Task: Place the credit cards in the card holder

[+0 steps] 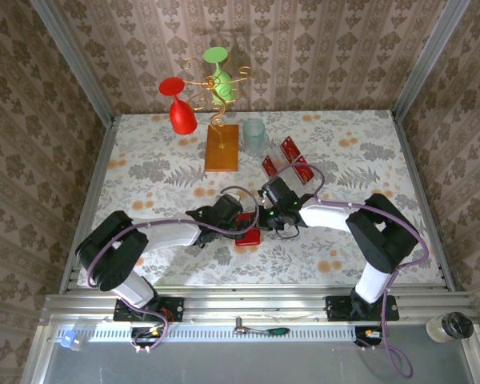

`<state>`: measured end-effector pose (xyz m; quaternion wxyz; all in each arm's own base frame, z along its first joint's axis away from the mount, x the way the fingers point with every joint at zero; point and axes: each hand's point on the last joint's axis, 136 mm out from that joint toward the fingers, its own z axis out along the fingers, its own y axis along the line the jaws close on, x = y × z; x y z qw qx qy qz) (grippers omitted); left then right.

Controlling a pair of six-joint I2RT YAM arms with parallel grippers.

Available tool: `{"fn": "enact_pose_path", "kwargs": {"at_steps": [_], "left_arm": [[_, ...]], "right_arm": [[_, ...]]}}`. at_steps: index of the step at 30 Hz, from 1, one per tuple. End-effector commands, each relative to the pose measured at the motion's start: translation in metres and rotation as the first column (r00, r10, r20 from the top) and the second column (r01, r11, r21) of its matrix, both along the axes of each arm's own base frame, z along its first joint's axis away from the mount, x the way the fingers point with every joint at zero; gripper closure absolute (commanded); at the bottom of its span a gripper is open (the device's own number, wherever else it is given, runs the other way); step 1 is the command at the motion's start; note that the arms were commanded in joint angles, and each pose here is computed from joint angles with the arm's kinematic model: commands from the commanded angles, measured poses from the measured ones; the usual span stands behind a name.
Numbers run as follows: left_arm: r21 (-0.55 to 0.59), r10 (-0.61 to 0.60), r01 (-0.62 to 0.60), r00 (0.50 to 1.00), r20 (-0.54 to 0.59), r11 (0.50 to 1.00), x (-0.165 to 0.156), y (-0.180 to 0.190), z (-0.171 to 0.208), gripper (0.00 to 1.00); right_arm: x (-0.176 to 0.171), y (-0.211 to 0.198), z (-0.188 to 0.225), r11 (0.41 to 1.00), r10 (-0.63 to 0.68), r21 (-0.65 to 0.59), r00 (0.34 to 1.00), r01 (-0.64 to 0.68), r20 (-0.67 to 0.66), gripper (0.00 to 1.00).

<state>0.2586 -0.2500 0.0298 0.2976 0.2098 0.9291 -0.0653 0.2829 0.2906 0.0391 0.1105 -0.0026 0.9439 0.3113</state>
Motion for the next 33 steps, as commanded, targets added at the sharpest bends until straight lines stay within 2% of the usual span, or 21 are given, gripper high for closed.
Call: {"fn": "enact_pose_path", "kwargs": {"at_steps": [1, 6, 15, 26, 33], "left_arm": [[0.086, -0.027, 0.036, 0.993, -0.111, 0.996, -0.027, 0.014, -0.037, 0.00], [0.083, -0.027, 0.036, 0.993, -0.111, 0.996, -0.028, 0.014, -0.038, 0.00], [0.082, -0.026, 0.036, 0.993, -0.112, 0.996, -0.028, 0.015, -0.039, 0.00], [0.084, -0.027, 0.036, 0.993, -0.113, 0.996, -0.028, 0.014, -0.038, 0.00], [0.084, -0.027, 0.037, 0.993, -0.113, 0.996, -0.028, 0.013, -0.038, 0.00]], "right_arm": [[0.007, -0.005, 0.010, 0.999, -0.002, -0.033, 1.000, 0.002, 0.002, 1.00], [0.012, -0.003, 0.007, 0.999, -0.007, -0.032, 1.000, 0.007, 0.000, 1.00], [0.006, -0.008, -0.023, 0.998, -0.015, -0.064, 0.999, 0.012, -0.047, 1.00], [-0.017, -0.023, -0.040, 0.996, -0.010, -0.091, 0.997, 0.003, -0.075, 1.00], [-0.040, -0.032, -0.059, 0.987, 0.018, -0.159, 0.998, -0.028, -0.063, 1.00]]}}
